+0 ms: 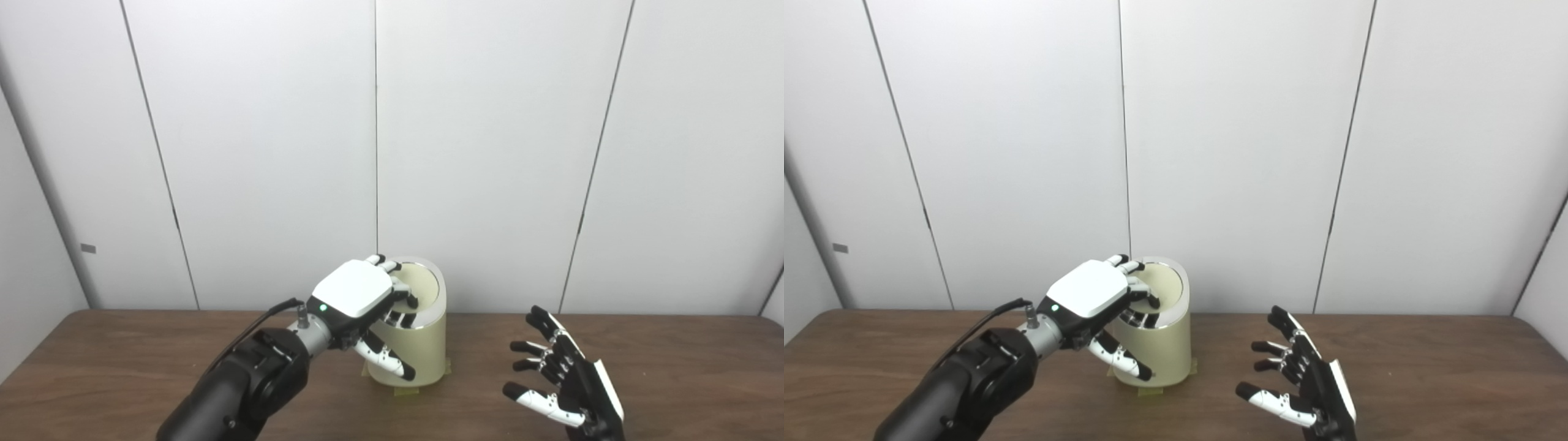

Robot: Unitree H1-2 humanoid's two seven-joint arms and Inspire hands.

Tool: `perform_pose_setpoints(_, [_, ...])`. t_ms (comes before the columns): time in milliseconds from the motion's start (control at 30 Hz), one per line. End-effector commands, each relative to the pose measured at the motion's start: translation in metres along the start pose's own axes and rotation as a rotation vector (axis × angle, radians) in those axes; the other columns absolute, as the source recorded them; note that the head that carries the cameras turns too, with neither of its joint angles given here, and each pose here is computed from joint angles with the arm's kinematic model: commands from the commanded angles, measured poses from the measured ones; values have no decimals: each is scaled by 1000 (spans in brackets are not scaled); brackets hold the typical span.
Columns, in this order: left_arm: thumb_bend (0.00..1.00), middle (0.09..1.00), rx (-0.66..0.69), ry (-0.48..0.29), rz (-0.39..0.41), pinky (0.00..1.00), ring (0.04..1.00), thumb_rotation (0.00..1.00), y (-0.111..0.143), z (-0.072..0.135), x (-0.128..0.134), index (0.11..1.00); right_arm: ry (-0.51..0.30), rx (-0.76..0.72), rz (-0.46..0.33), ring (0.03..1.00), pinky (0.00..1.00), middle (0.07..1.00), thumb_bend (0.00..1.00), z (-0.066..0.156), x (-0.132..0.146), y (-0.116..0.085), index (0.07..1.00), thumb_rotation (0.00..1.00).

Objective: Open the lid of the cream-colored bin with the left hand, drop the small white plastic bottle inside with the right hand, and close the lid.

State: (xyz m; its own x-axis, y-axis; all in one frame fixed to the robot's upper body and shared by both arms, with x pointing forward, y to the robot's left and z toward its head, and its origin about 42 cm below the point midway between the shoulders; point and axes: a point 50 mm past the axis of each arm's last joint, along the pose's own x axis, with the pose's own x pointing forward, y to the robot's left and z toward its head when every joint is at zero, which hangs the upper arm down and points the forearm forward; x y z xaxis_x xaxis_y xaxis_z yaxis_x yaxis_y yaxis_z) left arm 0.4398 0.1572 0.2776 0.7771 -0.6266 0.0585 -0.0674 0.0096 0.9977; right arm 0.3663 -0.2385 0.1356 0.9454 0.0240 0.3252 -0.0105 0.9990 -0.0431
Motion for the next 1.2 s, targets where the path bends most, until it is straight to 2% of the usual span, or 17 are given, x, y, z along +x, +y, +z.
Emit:
perform_pose_setpoints(0, [920, 761, -38, 3, 93, 1000, 935, 461, 15, -6, -3, 770, -70, -10, 3, 701, 559, 894, 857, 16, 15, -2, 881, 260])
perform_pose_setpoints(200, [870, 805, -244, 44, 320, 988, 927, 419, 25, -23, -11, 808, -66, -9, 5, 710, 565, 897, 860, 16, 14, -2, 881, 260])
perform_pose_setpoints(267, [808, 863, -371, 47, 389, 863, 915, 391, 24, -28, -16, 864, -65, -11, 5, 707, 558, 898, 859, 16, 15, -3, 884, 257])
perform_pose_setpoints(333, [787, 905, -500, 40, 459, 787, 898, 361, 21, -29, -22, 901, -64, -13, 6, 706, 554, 898, 860, 15, 15, -4, 884, 255])
perform_pose_setpoints(433, [783, 923, -707, 61, 579, 782, 897, 335, 14, -26, -38, 926, -62, -16, 5, 701, 552, 896, 858, 16, 15, -4, 880, 248])
perform_pose_setpoints(567, [774, 916, -931, 107, 678, 749, 902, 344, -2, -25, -61, 929, -66, -23, 9, 694, 549, 891, 853, 17, 15, -5, 878, 241])
perform_pose_setpoints(667, [767, 872, -1061, 150, 715, 698, 842, 340, -16, -23, -79, 899, -63, -30, 17, 698, 553, 895, 845, 16, 15, -6, 884, 242])
perform_pose_setpoints(800, [754, 822, -1142, 214, 715, 705, 772, 375, -44, -23, -104, 878, -66, -36, 23, 699, 552, 894, 849, 17, 14, -7, 884, 246])
perform_pose_setpoints(867, [721, 805, -1197, 203, 707, 653, 750, 351, -55, -22, -115, 863, -63, -36, 24, 702, 559, 893, 848, 17, 13, -7, 885, 250])
perform_pose_setpoints(933, [668, 793, -1237, 188, 709, 585, 738, 265, -62, -21, -122, 838, -59, -27, 22, 705, 563, 890, 846, 17, 12, -7, 881, 230])
perform_pose_setpoints(1167, [694, 760, -1285, 220, 716, 566, 706, 251, -78, -21, -140, 816, -52, -15, 21, 702, 538, 885, 852, 21, 7, -8, 881, 227])
